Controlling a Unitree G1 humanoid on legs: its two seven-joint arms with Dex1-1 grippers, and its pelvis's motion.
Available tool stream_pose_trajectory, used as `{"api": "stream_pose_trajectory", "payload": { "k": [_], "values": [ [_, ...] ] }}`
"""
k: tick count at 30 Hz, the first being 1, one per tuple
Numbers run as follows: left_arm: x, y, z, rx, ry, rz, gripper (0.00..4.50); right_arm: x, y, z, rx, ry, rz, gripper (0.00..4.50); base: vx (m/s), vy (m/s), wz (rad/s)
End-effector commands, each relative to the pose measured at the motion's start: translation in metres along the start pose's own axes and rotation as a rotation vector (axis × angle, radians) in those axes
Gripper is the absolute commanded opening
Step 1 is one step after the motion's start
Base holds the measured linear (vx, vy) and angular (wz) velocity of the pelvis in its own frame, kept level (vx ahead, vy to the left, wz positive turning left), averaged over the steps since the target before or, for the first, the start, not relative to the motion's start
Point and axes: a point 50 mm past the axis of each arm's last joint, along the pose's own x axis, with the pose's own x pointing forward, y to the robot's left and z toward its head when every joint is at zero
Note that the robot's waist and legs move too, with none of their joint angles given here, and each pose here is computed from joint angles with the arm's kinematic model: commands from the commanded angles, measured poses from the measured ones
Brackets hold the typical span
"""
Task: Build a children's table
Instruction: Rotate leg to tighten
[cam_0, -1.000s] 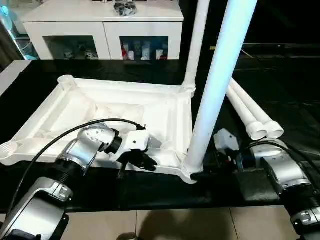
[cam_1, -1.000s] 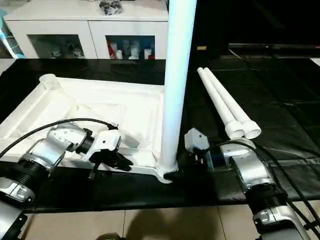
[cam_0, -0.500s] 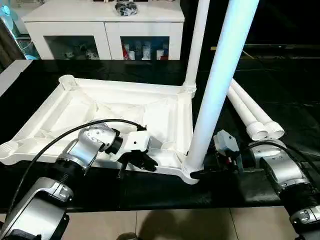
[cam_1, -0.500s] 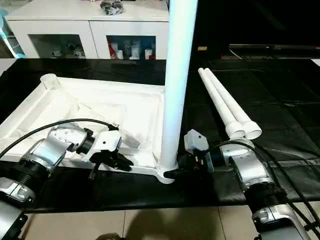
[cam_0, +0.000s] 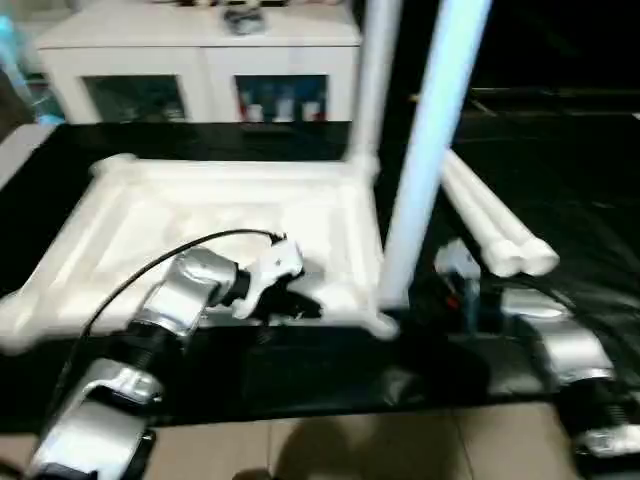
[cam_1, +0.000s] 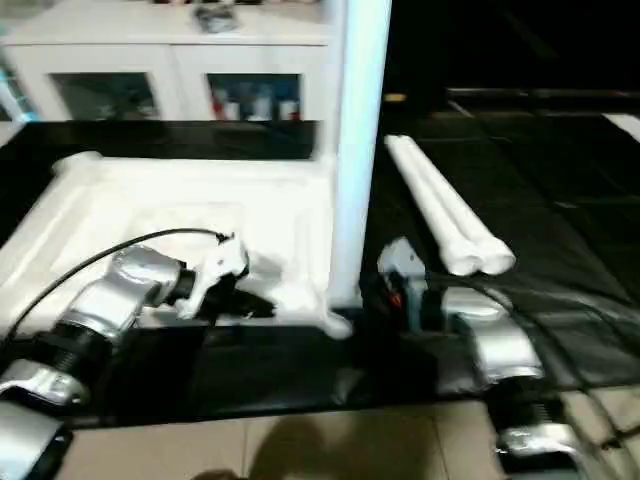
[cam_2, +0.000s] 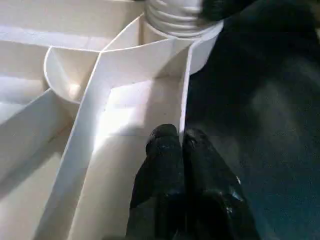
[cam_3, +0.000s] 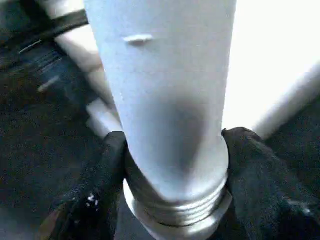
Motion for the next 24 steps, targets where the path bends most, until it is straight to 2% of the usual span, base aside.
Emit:
{"api": "stream_pose_trajectory", "payload": {
  "k": [1,4,5,7,9,11,16,19,20,21,24],
  "values": [
    [0.011,0.005,0.043,-0.016,-0.159,0.116,0.00,0.042,0.025,0.004,0.071,-0.017,0.042,2.65,0.000,0.000,0.00],
    [0.015,0.008,0.051,-0.053,-0.171,0.190,0.00,0.057,0.026,0.008,0.085,0.000,-0.036,2.65,0.000,0.000,0.00],
    [0.018,0.010,0.058,-0.076,-0.185,0.258,0.00,0.068,0.024,0.010,0.140,0.028,-0.131,2.65,0.000,0.000,0.00],
    [0.020,0.010,0.060,-0.085,-0.193,0.270,0.00,0.071,0.023,0.011,0.166,0.029,-0.151,2.65,0.000,0.000,0.00],
    [0.022,0.009,0.066,-0.065,-0.190,0.299,0.00,0.075,0.025,0.016,0.173,-0.009,-0.151,3.21,0.000,0.000,0.00],
    [0.023,0.007,0.067,-0.054,-0.183,0.302,0.00,0.077,0.026,0.017,0.183,-0.026,-0.165,3.44,0.000,0.000,0.00],
    [0.019,0.001,0.061,-0.002,-0.153,0.264,0.00,0.071,0.024,0.011,0.176,-0.034,-0.199,3.80,0.000,0.000,0.00],
    [0.017,0.002,0.057,0.009,-0.137,0.267,0.00,0.067,0.023,0.013,0.153,-0.063,-0.194,4.04,0.000,0.000,0.00],
    [0.016,0.003,0.056,0.010,-0.134,0.270,0.00,0.065,0.022,0.013,0.141,-0.065,-0.203,4.24,0.000,0.000,0.00],
    [0.014,0.005,0.053,0.009,-0.127,0.277,0.00,0.058,0.019,0.011,0.109,-0.068,-0.216,4.24,0.000,0.000,0.00],
    [0.011,0.009,0.048,0.036,-0.098,0.308,0.00,0.040,0.012,0.010,0.109,-0.095,-0.231,4.48,0.000,0.000,0.00]
  ]
}}
